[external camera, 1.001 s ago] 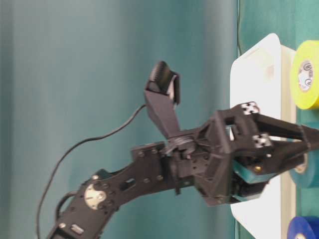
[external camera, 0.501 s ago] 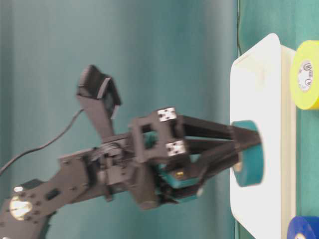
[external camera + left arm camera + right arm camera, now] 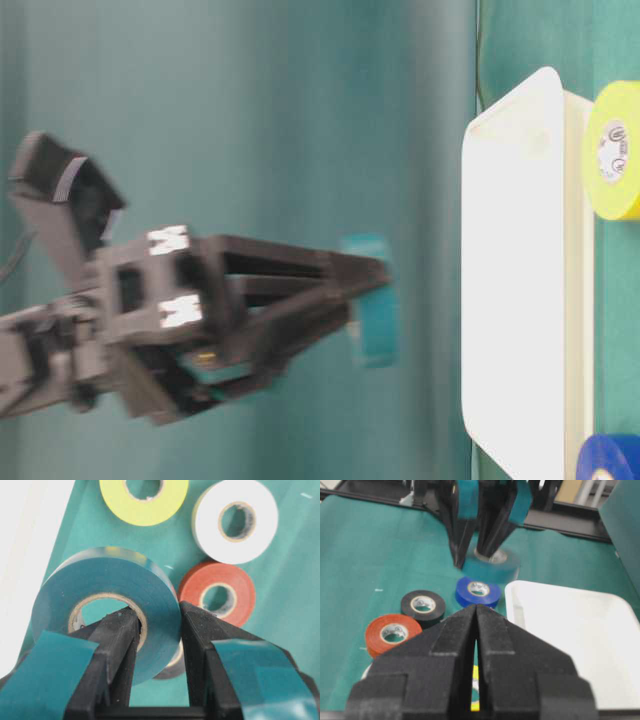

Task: Pick up the tape from a random location and place it into the white case.
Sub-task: 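Lift the teal tape roll upward with the left gripper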

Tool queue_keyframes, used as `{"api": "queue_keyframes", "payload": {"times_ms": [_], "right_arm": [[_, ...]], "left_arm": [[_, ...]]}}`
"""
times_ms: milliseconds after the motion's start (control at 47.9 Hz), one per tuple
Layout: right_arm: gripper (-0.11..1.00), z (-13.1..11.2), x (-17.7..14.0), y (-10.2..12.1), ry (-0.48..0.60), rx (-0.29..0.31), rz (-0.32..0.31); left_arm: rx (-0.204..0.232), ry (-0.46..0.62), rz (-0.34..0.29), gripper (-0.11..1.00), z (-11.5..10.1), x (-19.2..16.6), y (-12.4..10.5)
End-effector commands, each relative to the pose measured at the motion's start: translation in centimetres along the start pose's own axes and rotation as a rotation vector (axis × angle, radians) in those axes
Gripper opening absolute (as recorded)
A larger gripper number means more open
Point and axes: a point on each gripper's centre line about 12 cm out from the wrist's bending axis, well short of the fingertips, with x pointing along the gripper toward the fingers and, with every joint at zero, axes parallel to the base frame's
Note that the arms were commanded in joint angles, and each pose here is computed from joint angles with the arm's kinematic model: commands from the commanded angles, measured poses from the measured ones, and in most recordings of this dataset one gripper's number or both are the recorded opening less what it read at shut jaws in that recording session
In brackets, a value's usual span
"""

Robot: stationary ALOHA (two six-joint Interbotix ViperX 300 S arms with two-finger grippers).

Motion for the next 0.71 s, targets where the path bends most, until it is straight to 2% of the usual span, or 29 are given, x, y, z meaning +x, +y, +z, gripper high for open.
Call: {"api": "queue_keyframes", "payload": {"times_ms": [0, 271, 501, 688], "right_arm": [[0.00, 0.6, 0.1, 0.0, -0.017, -0.003, -0.001], [0.00, 0.6, 0.2, -0.1, -0.014, -0.003, -0.003], [0.00, 0.6, 0.1, -0.1, -0.015, -0.003, -0.003], [0.00, 0.6, 0.2, -0.1, -0.014, -0.003, -0.003]], "left_arm": [[0.007, -0.077, -0.026, 0.21, 0.9, -4.2, -0.4], [0.018, -0.082, -0.028, 0.21, 1.2, -8.4, -0.8], [0.040, -0.080, -0.032, 0.21, 1.5, -10.2, -1.6], [0.046, -0.079, -0.034, 0.21, 1.5, -10.3, -1.7]]}}
